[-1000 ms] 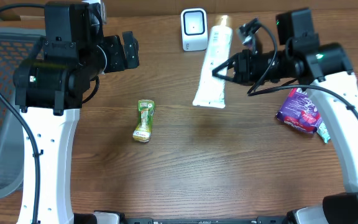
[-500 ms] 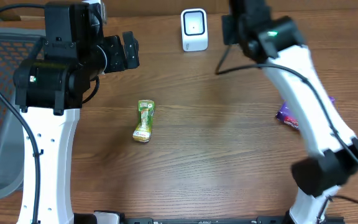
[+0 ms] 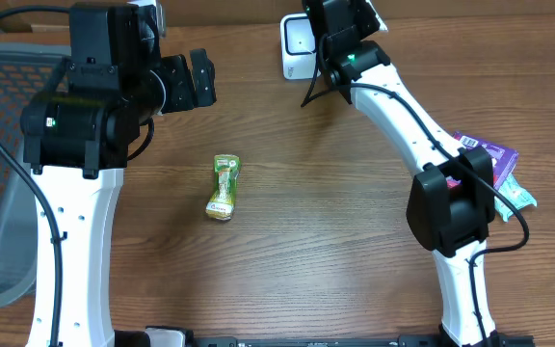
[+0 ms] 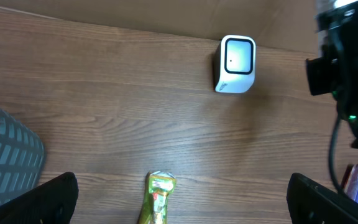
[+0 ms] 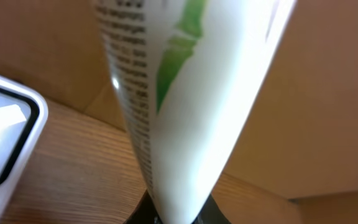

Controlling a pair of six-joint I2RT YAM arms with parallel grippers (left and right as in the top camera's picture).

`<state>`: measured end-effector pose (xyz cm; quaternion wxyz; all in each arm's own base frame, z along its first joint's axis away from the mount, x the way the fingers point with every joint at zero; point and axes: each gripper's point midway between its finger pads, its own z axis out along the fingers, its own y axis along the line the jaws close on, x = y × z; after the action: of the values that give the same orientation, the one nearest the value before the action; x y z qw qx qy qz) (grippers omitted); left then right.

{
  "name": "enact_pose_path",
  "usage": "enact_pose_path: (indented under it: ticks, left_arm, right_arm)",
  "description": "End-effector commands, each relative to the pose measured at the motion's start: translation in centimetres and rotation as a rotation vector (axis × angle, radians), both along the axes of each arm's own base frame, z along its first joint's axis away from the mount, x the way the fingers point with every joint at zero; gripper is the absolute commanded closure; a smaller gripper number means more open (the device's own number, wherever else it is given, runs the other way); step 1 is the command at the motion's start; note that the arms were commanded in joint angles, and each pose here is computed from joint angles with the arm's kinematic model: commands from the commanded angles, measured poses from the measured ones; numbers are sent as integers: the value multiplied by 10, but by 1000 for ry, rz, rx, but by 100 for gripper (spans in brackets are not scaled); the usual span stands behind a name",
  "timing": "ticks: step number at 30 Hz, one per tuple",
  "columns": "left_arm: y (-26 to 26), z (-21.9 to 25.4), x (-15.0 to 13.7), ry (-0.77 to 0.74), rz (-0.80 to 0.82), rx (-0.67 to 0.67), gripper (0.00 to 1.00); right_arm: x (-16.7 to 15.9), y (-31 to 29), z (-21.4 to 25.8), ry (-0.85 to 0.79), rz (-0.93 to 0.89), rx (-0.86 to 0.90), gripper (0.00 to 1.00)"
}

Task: Scan the item barcode
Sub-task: 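Hold the white tube in front of the scanner with right gripper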

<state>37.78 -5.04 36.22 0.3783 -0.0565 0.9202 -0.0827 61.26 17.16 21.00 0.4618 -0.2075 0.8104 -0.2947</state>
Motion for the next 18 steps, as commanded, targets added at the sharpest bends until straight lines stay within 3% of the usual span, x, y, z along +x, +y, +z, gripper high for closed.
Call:
enact_pose_path:
  ticks: [1,18]
  left_arm:
    - [0,1,2,-7,-8,15,0]
    - [0,1,2,-7,-8,15,0]
  right_arm:
    - [10,10,-14,50,113,-146,96]
    - [15,16,-85,167,160,-218,96]
